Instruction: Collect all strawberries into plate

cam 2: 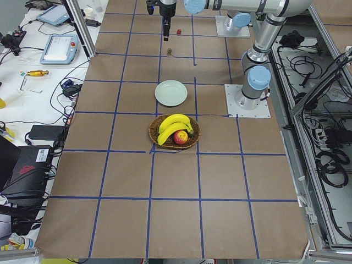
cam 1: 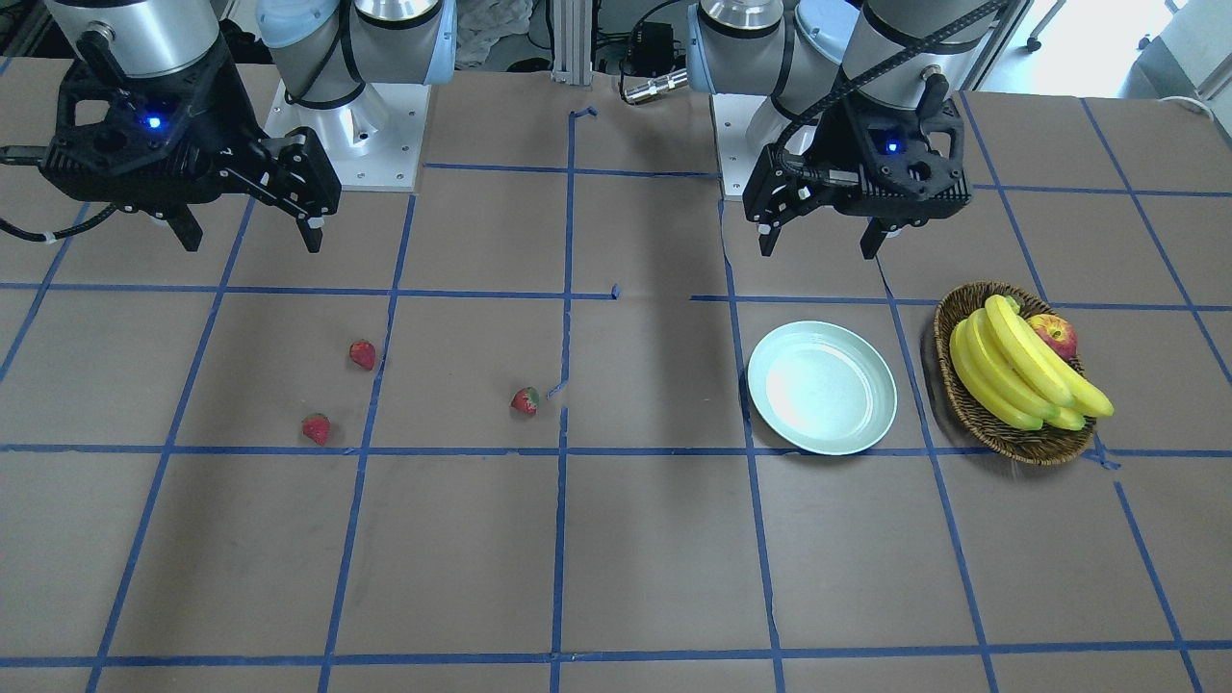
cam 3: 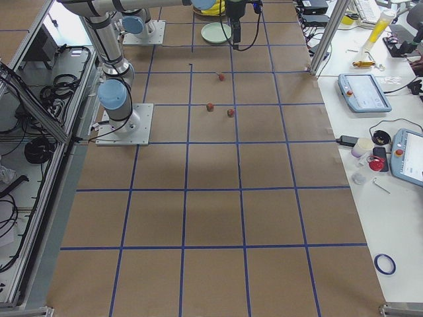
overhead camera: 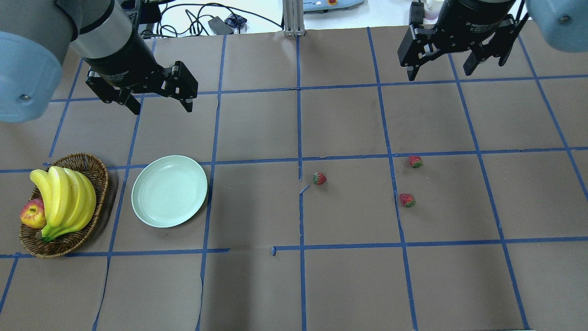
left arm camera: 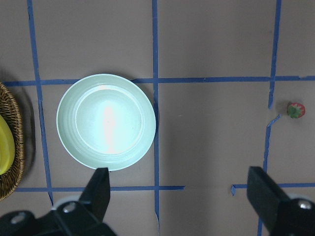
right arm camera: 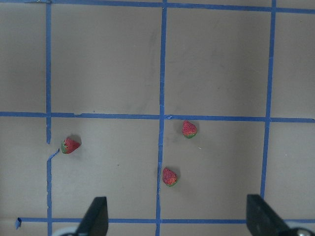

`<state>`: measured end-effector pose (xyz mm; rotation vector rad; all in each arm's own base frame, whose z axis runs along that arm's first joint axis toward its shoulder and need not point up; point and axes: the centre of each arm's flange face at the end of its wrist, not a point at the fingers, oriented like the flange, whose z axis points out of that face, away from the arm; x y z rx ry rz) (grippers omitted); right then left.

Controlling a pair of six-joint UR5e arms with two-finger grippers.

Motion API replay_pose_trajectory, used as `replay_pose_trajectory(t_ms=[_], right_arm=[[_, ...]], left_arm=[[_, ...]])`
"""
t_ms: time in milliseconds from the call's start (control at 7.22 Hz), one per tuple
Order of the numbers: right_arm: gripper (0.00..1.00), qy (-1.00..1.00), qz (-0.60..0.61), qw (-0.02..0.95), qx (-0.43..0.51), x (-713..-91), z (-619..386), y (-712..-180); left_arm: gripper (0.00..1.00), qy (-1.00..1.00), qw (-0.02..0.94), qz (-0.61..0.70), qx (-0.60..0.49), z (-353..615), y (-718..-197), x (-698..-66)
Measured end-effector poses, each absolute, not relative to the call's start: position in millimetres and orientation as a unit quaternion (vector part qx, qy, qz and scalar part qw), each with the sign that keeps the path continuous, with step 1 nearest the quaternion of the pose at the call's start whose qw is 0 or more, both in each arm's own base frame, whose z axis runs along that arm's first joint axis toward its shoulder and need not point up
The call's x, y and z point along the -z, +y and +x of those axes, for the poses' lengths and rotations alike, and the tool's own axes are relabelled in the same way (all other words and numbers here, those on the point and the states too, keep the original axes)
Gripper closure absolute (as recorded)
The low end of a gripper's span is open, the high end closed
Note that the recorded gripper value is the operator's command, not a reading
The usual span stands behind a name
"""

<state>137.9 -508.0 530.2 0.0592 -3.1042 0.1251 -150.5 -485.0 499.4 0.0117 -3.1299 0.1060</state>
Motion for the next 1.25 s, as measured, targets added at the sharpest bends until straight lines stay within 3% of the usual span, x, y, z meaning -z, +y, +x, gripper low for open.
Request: replay_pose_trajectory(t_ms=[1246], right_arm=[[0.0, -0.999, 0.011, 0.014, -0.047, -526.3, 138.5, -510.3]], left_arm=[[0.0, -0.999, 0.004, 0.004, -0.033, -150.2, -483.3, -498.8]])
